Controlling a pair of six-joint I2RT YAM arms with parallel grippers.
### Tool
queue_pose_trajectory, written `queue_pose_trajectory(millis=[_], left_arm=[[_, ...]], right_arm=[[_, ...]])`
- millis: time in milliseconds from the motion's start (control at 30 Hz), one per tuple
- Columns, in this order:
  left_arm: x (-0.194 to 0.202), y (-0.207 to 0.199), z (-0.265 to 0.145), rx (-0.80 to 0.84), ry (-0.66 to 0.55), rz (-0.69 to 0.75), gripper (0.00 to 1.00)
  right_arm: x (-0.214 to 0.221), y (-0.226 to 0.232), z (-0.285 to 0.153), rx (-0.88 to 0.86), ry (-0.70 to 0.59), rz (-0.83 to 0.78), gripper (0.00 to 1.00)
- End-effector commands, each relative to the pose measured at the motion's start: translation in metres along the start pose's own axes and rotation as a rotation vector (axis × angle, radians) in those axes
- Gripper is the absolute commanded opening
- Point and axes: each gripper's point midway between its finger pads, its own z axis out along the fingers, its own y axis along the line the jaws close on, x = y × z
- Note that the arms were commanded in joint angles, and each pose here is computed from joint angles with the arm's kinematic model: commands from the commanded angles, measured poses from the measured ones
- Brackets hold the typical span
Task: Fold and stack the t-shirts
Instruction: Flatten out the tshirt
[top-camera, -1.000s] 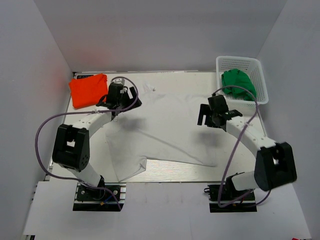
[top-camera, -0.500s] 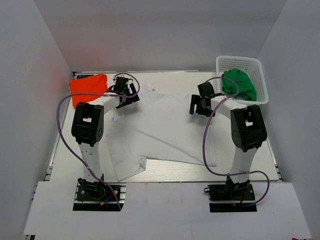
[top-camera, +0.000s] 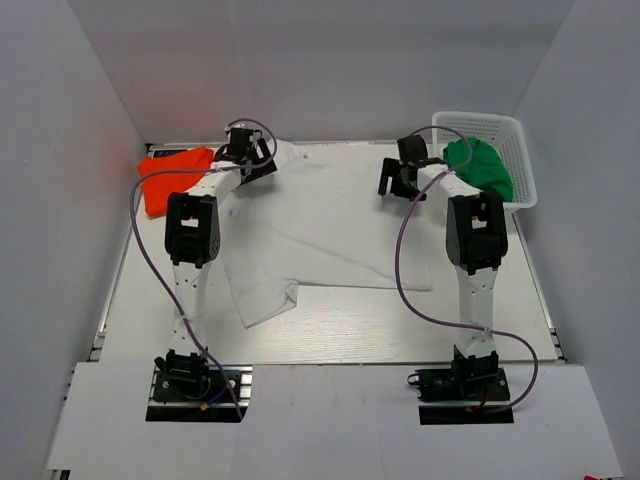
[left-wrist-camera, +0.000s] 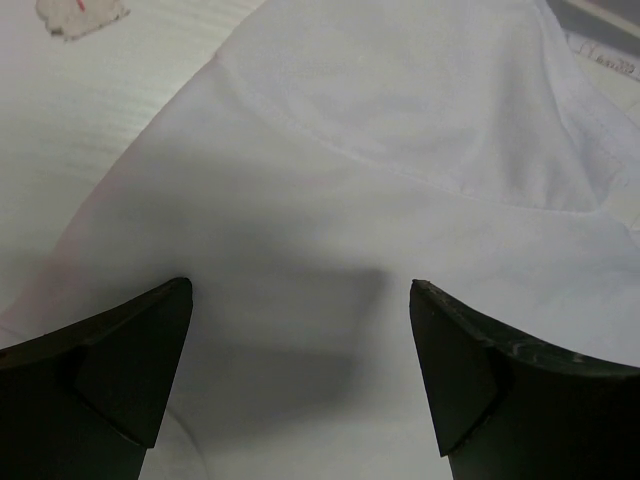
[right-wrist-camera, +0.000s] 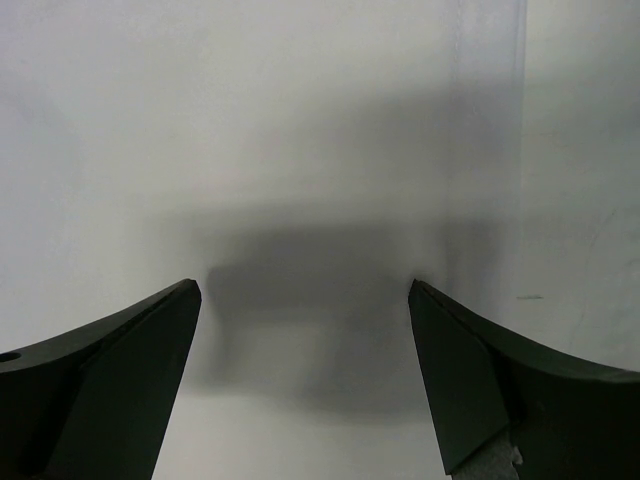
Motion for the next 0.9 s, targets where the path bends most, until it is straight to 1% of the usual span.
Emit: queue_pose_trajectory(millis=[0,33,67,133,167,233,267,300,333,367,400,433,467,500,533,567,600,633,667,700,733,767,800,867], left_arm=[[-0.017,-0.010,-0.001,0.046,0.026,0.005,1.00],[-0.020,-0.011,-0.001,0.047,0.022,0.018,1.00],[-0.025,-0.013,-0.004,0.051,0.015,0.027,1.00],[-0.035,-0.018,-0.016,0.070,0.000,0.037,1.00],[-0.056,-0.026,-0.037,0.093,-0.051,0.045,1.00],[-0.057,-0.025,-0.056,0.098,-0.063,0.044,1.00],[-0.060,-0.025,-0.069,0.102,-0.070,0.044,1.00],[-0.065,-0.023,-0.097,0.096,-0.089,0.042,1.00],[-0.062,-0.023,-0.111,0.086,-0.096,0.048,1.00],[-0.062,-0.019,-0.126,0.074,-0.107,0.046,1.00],[-0.031,-0.006,-0.131,0.033,-0.055,0.050,1.00],[-0.043,-0.008,-0.169,0.057,-0.103,0.034,1.00],[-0.030,-0.009,-0.183,0.074,-0.089,0.018,1.00],[0.017,0.008,-0.185,0.058,0.010,-0.031,1.00],[0.036,0.016,-0.197,0.056,0.035,-0.053,1.00],[0.069,0.032,-0.220,0.047,0.069,-0.101,1.00],[0.087,0.040,-0.230,0.047,0.086,-0.116,1.00],[0.103,0.049,-0.240,0.038,0.101,-0.136,1.00],[0.139,0.064,-0.248,0.009,0.169,-0.168,1.00],[0.141,0.058,-0.270,0.066,0.148,-0.181,1.00],[0.158,0.062,-0.280,0.072,0.189,-0.181,1.00],[0.183,0.068,-0.287,0.081,0.250,-0.205,1.00],[0.187,0.063,-0.302,0.129,0.236,-0.199,1.00],[0.225,0.079,-0.315,0.088,0.327,-0.225,1.00]], right_arm=[[-0.018,0.003,-0.009,-0.017,-0.021,-0.036,0.90],[-0.022,0.003,-0.012,-0.007,-0.035,-0.036,0.90],[-0.033,0.005,-0.028,-0.008,-0.067,-0.031,0.90],[-0.037,0.004,-0.040,-0.003,-0.083,-0.036,0.90],[-0.045,0.007,-0.062,-0.017,-0.120,-0.042,0.90],[-0.041,0.011,-0.072,-0.047,-0.135,-0.060,0.90],[-0.037,0.011,-0.095,-0.064,-0.155,-0.050,0.90],[-0.034,0.014,-0.101,-0.083,-0.158,-0.044,0.90],[-0.040,0.020,-0.120,-0.114,-0.194,-0.029,0.90],[-0.010,0.018,-0.113,-0.111,-0.135,-0.021,0.90],[-0.028,0.023,-0.142,-0.145,-0.230,-0.007,0.90],[-0.024,0.028,-0.148,-0.171,-0.238,0.006,0.90],[-0.005,0.023,-0.144,-0.169,-0.211,0.013,0.90],[-0.005,0.023,-0.161,-0.194,-0.270,0.024,0.90],[0.013,0.021,-0.157,-0.206,-0.237,0.055,0.90],[0.029,0.014,-0.153,-0.196,-0.218,0.073,0.90],[0.017,0.017,-0.172,-0.228,-0.289,0.093,0.90],[0.029,0.015,-0.169,-0.225,-0.275,0.093,0.90],[0.028,0.014,-0.175,-0.233,-0.297,0.100,0.90],[0.037,0.011,-0.175,-0.229,-0.286,0.103,0.90],[0.038,0.010,-0.176,-0.228,-0.287,0.109,0.90],[0.038,0.009,-0.179,-0.229,-0.293,0.110,0.90],[0.038,0.007,-0.182,-0.223,-0.299,0.115,0.90],[0.038,0.000,-0.186,-0.198,-0.308,0.131,0.90]])
